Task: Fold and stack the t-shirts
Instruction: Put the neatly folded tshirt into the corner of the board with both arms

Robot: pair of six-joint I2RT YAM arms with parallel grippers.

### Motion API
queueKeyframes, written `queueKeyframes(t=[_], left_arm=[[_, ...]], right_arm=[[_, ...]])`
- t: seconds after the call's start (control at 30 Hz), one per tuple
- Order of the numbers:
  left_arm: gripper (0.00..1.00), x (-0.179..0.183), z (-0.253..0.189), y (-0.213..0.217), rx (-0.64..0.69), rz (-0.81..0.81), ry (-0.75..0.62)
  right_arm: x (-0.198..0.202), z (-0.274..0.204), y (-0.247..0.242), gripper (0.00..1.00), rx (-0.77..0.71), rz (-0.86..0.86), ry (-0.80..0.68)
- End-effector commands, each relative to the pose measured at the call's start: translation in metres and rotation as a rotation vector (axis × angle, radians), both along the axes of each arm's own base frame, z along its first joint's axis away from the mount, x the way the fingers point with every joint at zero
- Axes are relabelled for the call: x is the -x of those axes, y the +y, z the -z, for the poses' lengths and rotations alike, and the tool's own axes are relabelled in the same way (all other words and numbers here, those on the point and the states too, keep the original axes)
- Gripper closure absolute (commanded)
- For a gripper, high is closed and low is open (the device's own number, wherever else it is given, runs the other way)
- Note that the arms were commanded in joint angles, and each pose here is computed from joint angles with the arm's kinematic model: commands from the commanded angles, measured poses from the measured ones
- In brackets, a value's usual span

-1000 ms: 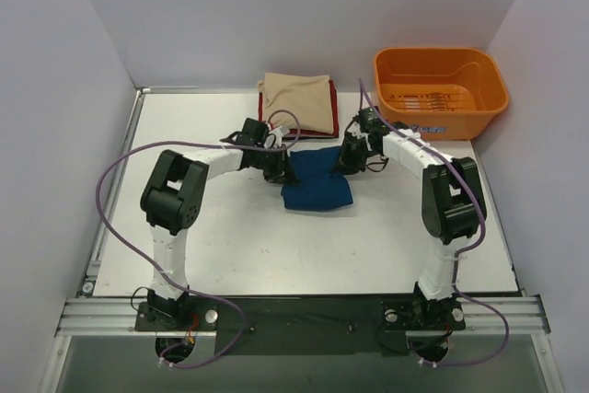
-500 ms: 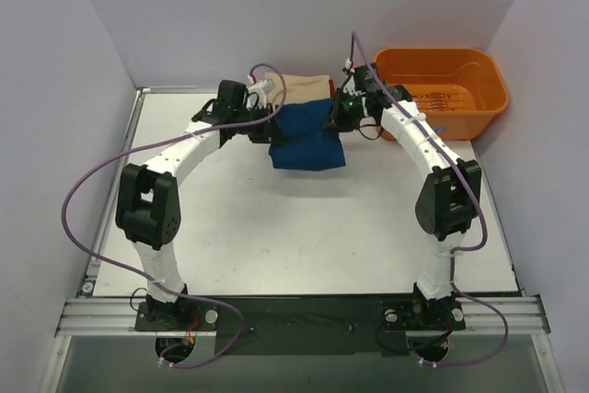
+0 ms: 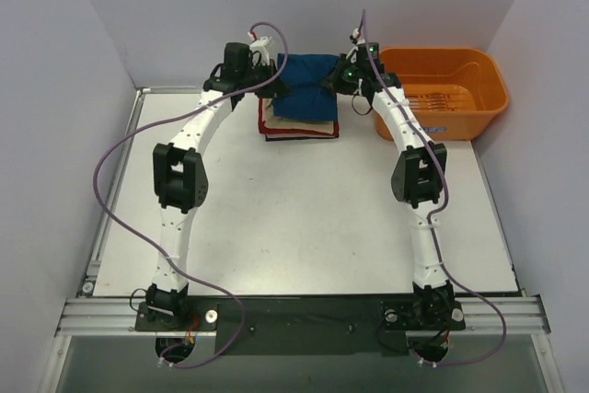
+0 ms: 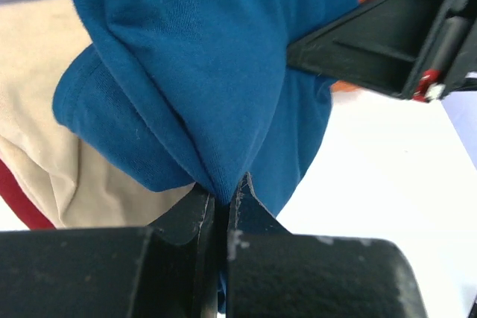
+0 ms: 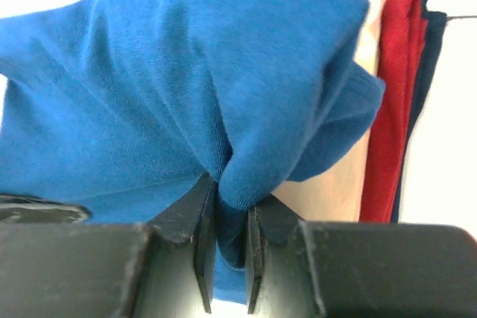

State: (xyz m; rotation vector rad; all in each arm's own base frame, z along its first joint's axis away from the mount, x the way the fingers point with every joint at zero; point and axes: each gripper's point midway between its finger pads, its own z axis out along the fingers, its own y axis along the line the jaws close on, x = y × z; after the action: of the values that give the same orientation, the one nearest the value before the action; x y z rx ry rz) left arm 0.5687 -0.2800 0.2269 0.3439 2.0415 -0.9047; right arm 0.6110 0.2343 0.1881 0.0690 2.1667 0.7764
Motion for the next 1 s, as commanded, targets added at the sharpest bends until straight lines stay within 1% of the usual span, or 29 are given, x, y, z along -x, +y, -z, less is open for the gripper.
queueKeyframes(t=[0.0, 0.07, 0.13, 0.17, 0.27, 0.3, 0.33, 0.37, 0.4, 0.43, 0.47, 0.5, 0.53, 0.57, 0.6, 0.63, 0.67, 0.7, 0.73, 0.77, 0.83, 0.9, 0.97], left_arm=[[1.0, -0.022, 0.017, 0.011, 0.004, -0.025, 0.019], [1.0, -0.023, 0.04, 0.015, -0.001, -0.033, 0.072], [1.0, -0.023, 0.056, 0.023, -0.01, -0.05, 0.104], [1.0, -0.025, 0.06, 0.028, -0.013, -0.059, 0.104], [1.0, -0.031, 0.069, 0.038, -0.03, -0.087, 0.104], [1.0, -0.033, 0.07, 0.04, -0.042, -0.09, 0.096], [1.0, -0.034, 0.073, 0.041, -0.054, -0.092, 0.092], [1.0, -0.035, 0.076, 0.043, -0.069, -0.091, 0.084], [0.94, -0.038, 0.076, 0.045, -0.085, -0.098, 0.069], [0.8, -0.04, 0.078, 0.049, -0.095, -0.108, 0.067], [0.77, -0.043, 0.076, 0.051, -0.103, -0.117, 0.053], [0.67, -0.046, 0.076, 0.054, -0.106, -0.123, 0.049], [0.64, -0.048, 0.074, 0.056, -0.113, -0.131, 0.044], [0.57, -0.053, 0.066, 0.06, -0.11, -0.138, 0.023], [0.54, -0.054, 0.068, 0.061, -0.118, -0.137, 0.027], [0.5, -0.058, 0.057, 0.065, -0.114, -0.144, 0.005], [0.48, -0.058, 0.055, 0.066, -0.119, -0.141, 0.0], [0.46, -0.061, 0.043, 0.07, -0.117, -0.154, -0.025], [0.44, -0.063, 0.041, 0.076, -0.12, -0.166, -0.029], [0.43, -0.065, 0.031, 0.078, -0.119, -0.177, -0.052], [0.42, -0.066, 0.023, 0.079, -0.119, -0.173, -0.069], [0.42, -0.054, 0.026, 0.071, -0.102, -0.142, -0.026], [0.42, -0.036, 0.037, 0.065, -0.09, -0.117, 0.052]], right_arm=[[-0.049, -0.037, -0.016, 1.0, -0.083, 0.118, -0.176], [-0.059, -0.027, -0.012, 1.0, -0.116, 0.126, -0.177], [-0.062, -0.011, -0.009, 1.0, -0.112, 0.131, -0.16], [-0.061, 0.004, -0.006, 1.0, -0.105, 0.129, -0.136], [-0.06, 0.027, -0.007, 1.0, -0.084, 0.144, -0.093], [-0.059, 0.033, -0.01, 0.93, -0.073, 0.156, -0.073], [-0.059, 0.034, -0.018, 0.89, -0.048, 0.187, -0.07], [-0.058, 0.035, -0.022, 0.77, -0.03, 0.2, -0.069], [-0.058, 0.029, -0.031, 0.71, 0.008, 0.235, -0.087], [-0.057, 0.027, -0.035, 0.65, 0.034, 0.242, -0.088], [-0.057, 0.014, -0.04, 0.62, 0.061, 0.243, -0.122], [-0.055, 0.01, -0.042, 0.57, 0.083, 0.24, -0.129], [-0.051, -0.001, -0.047, 0.52, 0.123, 0.24, -0.148], [-0.049, -0.009, -0.05, 0.48, 0.139, 0.241, -0.159], [-0.043, -0.02, -0.057, 0.48, 0.174, 0.248, -0.171], [-0.04, -0.021, -0.06, 0.47, 0.191, 0.252, -0.165], [-0.031, -0.026, -0.065, 0.47, 0.214, 0.252, -0.162], [-0.026, -0.029, -0.065, 0.47, 0.22, 0.247, -0.162], [-0.017, -0.028, -0.064, 0.47, 0.236, 0.223, -0.153], [-0.012, -0.027, -0.062, 0.47, 0.245, 0.199, -0.152], [0.004, -0.02, -0.053, 0.47, 0.234, 0.145, -0.109], [0.017, -0.003, -0.048, 0.46, 0.213, 0.109, -0.034], [0.027, 0.014, -0.049, 0.45, 0.203, 0.097, 0.032]])
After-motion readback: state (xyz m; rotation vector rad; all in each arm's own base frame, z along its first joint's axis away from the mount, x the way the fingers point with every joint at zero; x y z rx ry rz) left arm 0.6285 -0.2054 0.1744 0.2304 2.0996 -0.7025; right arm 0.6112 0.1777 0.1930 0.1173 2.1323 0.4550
